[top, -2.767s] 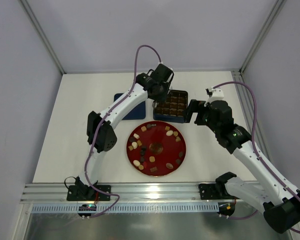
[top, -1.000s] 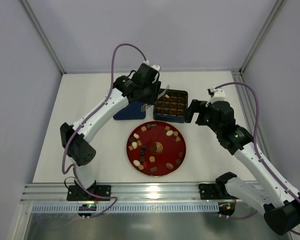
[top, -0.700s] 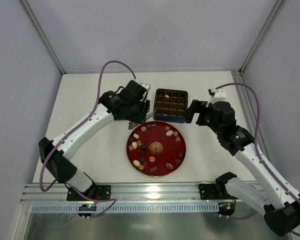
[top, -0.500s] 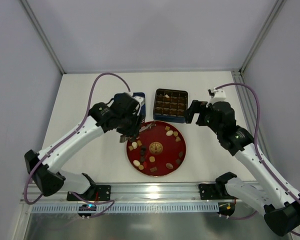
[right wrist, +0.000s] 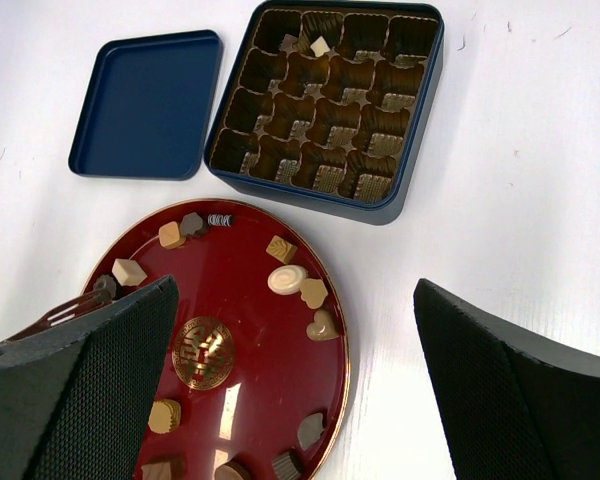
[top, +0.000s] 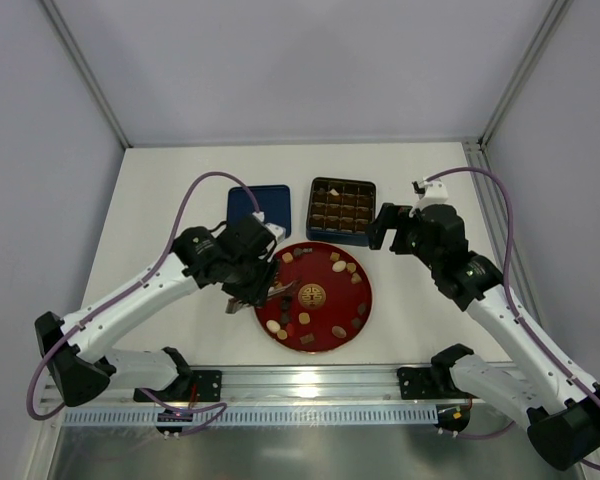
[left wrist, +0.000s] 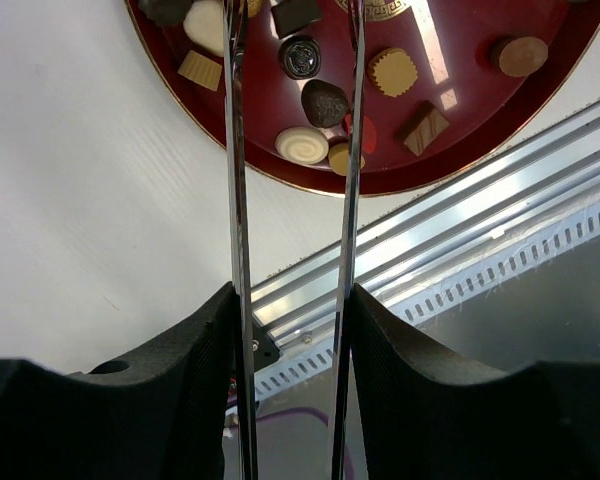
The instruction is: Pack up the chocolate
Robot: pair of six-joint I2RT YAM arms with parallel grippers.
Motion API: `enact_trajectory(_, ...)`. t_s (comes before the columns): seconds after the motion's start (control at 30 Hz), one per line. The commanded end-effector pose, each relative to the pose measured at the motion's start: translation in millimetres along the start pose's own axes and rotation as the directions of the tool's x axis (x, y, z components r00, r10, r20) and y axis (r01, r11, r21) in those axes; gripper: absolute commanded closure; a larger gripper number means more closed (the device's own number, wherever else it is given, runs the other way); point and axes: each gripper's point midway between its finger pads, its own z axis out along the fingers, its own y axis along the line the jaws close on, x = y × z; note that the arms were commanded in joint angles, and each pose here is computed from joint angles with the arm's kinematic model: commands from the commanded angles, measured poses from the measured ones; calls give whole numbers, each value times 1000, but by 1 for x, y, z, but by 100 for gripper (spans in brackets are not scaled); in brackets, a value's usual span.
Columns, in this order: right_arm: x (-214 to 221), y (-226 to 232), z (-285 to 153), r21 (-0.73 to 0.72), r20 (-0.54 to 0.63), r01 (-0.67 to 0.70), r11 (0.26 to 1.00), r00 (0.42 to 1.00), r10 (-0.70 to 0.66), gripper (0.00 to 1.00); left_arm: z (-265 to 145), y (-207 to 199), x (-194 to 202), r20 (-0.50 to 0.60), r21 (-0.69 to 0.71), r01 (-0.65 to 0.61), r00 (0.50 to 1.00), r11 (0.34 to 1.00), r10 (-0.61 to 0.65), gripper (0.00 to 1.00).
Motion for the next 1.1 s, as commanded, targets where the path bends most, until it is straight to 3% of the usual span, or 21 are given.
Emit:
enact_trajectory(0.0,-12,3,0,-11,43,-6,1000,999,6,0,-1,-3,8,-27,12,-7,1000,1000,7,54)
enact_trajectory(1.07,-8,1,1,-4,42,-14,1000,999,14,0,22,-8,11,-96,-7,-36,995,999,35,59)
